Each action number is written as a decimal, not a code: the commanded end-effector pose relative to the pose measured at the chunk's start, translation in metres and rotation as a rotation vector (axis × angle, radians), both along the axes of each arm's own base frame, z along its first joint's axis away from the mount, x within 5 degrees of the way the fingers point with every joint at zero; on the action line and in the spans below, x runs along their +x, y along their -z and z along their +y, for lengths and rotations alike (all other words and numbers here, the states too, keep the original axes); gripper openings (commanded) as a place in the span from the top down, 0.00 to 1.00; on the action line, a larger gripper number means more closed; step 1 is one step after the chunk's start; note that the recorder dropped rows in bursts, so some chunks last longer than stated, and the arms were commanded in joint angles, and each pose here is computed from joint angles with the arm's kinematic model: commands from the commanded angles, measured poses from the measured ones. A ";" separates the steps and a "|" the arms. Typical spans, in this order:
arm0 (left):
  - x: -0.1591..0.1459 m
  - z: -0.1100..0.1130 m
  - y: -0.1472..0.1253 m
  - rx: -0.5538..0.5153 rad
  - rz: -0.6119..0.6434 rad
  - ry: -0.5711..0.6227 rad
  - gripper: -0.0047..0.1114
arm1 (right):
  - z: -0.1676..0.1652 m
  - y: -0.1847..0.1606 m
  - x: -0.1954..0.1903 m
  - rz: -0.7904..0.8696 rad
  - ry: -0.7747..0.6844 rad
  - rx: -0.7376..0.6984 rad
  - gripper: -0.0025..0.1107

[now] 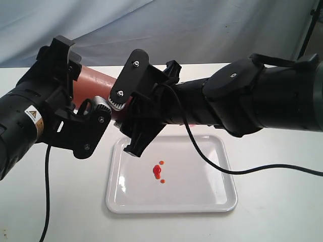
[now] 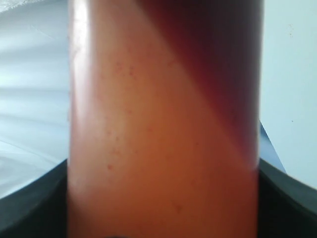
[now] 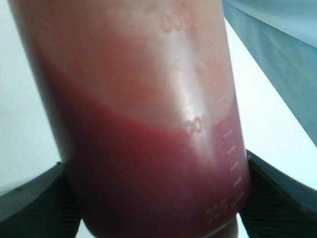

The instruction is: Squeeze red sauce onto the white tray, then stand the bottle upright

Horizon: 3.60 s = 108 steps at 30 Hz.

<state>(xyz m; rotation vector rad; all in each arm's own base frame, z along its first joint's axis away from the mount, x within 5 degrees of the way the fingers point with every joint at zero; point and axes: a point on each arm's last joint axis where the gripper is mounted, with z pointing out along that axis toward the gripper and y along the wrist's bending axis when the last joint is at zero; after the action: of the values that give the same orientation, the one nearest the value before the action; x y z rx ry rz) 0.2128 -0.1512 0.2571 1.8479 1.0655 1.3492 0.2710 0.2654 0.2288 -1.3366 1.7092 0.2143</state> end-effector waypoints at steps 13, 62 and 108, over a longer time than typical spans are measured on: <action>-0.001 -0.004 -0.005 -0.028 -0.010 0.043 0.96 | 0.003 -0.009 -0.004 -0.028 -0.032 0.004 0.10; -0.001 0.000 -0.005 -0.036 -0.008 -0.008 0.96 | -0.017 -0.029 -0.043 -0.048 0.069 0.072 0.05; -0.060 0.047 -0.019 -0.724 0.277 -0.176 0.96 | -0.145 -0.031 -0.117 0.188 0.726 0.584 0.05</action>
<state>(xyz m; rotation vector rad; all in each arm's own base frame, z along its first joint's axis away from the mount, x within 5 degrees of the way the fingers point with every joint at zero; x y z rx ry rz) 0.1586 -0.1056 0.2677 1.4975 1.6157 0.7349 0.1575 0.1176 0.2607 -0.2525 1.9618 0.3099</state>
